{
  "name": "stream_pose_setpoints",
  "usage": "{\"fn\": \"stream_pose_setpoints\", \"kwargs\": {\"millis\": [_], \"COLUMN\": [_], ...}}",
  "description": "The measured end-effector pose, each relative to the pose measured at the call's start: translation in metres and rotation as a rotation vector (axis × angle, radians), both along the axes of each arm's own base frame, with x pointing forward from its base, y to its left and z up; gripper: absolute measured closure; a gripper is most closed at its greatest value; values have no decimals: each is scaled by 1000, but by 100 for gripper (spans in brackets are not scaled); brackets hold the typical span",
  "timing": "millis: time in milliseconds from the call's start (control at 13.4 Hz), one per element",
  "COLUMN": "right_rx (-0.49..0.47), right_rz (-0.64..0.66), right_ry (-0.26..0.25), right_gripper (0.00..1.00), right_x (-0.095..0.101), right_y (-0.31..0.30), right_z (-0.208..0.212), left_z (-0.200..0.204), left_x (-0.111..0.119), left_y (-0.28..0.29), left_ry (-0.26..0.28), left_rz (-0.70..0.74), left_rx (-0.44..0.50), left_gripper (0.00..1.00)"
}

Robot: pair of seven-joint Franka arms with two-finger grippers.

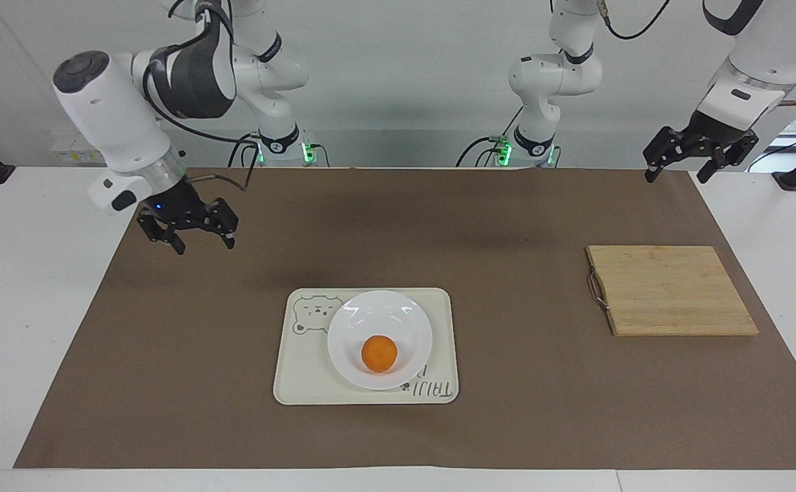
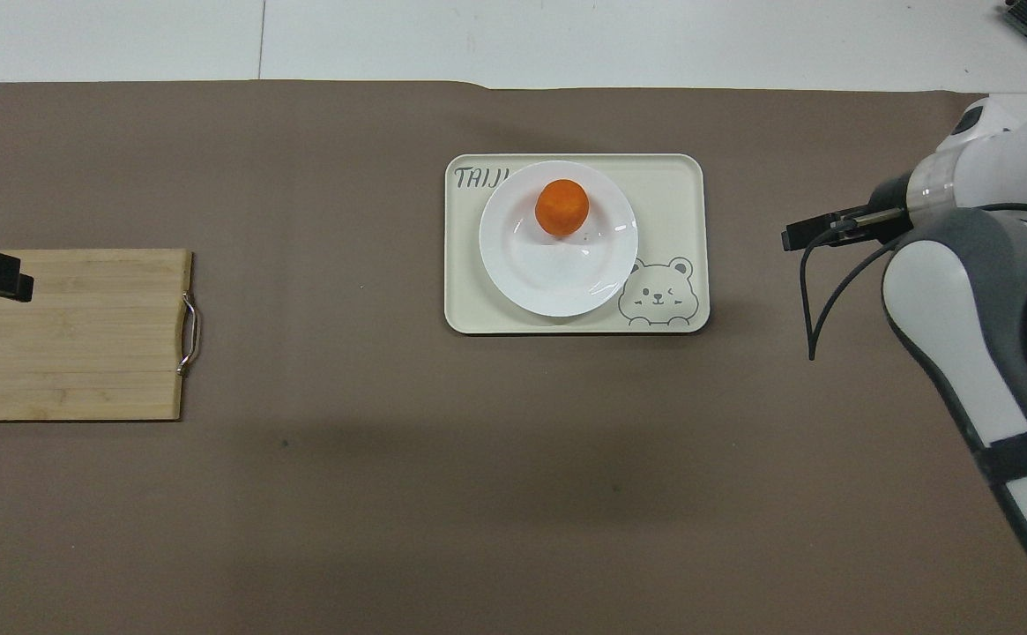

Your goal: Place orange and plate with both arms

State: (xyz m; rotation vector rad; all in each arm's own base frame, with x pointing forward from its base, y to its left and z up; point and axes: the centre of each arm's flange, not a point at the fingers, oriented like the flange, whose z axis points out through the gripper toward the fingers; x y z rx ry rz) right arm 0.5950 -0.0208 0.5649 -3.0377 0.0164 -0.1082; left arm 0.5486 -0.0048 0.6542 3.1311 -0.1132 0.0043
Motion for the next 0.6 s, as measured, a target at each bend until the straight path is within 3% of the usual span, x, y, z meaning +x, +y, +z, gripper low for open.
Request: {"fn": "stream_pose_setpoints", "kwargs": {"millis": [299, 597], "right_rx": [-56, -57], "right_rz": [-29, -86], "right_ry": [37, 28], "right_gripper": [0, 0], "right_x": [-25, -43], "right_y": [-28, -20], "right_z": [67, 93], "left_z": [-2, -7], "left_x": [-3, -32], "left_y": [0, 3], "left_ry": [23, 202], "left_rz": [0, 3], "left_rx": [0, 0], "left_gripper": [0, 0]}}
